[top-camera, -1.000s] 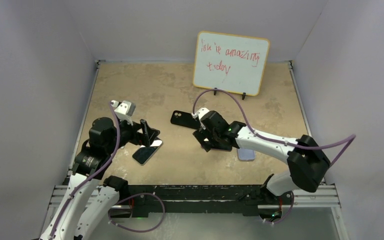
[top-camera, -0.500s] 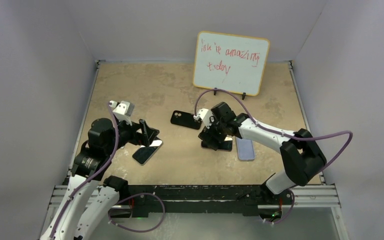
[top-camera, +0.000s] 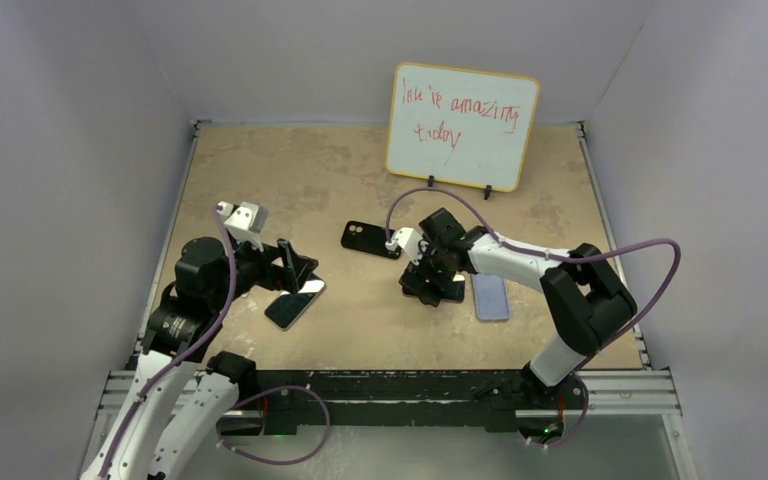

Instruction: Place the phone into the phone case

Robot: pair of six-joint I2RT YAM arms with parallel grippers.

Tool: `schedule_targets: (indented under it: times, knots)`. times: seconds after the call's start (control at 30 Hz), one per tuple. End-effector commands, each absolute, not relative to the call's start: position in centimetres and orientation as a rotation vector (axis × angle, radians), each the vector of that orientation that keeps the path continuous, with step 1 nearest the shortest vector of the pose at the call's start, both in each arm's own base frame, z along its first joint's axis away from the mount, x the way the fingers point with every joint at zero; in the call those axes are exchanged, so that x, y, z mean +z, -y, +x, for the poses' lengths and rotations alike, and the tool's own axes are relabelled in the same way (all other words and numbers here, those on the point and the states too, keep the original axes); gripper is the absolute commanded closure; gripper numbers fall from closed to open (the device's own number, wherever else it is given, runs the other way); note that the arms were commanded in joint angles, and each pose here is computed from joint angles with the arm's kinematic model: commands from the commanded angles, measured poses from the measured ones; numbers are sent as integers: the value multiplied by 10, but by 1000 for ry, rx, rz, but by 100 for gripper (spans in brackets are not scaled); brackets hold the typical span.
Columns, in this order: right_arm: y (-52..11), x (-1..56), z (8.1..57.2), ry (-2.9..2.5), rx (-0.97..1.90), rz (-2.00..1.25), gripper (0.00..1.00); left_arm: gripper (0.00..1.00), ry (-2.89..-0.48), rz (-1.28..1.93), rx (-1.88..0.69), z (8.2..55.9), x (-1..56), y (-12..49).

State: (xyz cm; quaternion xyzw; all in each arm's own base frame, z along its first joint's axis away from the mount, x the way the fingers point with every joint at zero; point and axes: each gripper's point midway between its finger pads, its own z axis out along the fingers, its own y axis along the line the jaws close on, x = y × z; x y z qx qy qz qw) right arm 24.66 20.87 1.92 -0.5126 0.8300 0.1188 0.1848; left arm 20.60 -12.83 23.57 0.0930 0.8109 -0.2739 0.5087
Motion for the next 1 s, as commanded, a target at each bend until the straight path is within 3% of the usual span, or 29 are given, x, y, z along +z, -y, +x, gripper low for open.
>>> schedule_targets:
  times: [0.0,0.27,0.5,0.97]
  knots:
    - [-207,22,254,-2316,308,-1454,1,9,-1941,207,-658,209,238,128]
    - [-209,21,261,-2364,289,-1355,6,9,-1937,207,-657,209,238,127]
    - [-215,36,275,-2357,289,-1079,34,10,-1944,202,-654,209,237,127]
    - [-190,49,261,-2492,206,-332,43,10,-1943,198,-652,210,237,126]
